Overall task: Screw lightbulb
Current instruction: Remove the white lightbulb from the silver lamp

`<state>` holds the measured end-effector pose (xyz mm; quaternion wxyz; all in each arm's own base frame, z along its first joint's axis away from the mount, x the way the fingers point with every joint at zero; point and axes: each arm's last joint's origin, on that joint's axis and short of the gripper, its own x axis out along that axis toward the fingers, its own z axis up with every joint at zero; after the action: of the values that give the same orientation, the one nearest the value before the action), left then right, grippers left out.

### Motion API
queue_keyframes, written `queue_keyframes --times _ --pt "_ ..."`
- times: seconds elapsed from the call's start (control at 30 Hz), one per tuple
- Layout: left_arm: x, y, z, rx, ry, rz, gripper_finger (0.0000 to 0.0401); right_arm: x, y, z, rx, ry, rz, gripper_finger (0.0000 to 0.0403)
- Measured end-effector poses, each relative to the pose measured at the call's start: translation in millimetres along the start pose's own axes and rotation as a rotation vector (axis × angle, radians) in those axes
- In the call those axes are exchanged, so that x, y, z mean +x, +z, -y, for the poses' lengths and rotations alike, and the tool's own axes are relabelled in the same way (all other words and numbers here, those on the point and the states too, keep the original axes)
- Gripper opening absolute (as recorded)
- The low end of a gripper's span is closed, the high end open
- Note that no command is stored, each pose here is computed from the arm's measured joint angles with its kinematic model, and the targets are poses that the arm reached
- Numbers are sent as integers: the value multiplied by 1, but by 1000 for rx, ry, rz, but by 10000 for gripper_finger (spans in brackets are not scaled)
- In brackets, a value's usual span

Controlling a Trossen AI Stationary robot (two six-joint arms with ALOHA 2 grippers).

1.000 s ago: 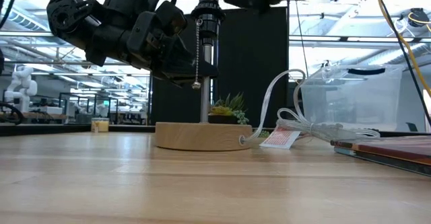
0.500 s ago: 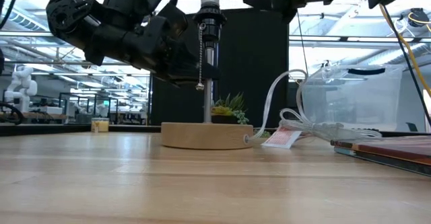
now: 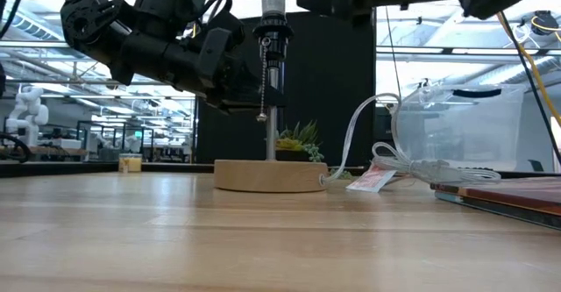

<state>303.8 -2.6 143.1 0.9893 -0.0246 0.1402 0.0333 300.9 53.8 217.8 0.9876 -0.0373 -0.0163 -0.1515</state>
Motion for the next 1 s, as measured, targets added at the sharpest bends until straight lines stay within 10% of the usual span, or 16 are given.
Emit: queue_keyframes --times 1.0 --pt "0 0 0 -4 -25 -4 46 47 14 -8 -62 -82 16 229"
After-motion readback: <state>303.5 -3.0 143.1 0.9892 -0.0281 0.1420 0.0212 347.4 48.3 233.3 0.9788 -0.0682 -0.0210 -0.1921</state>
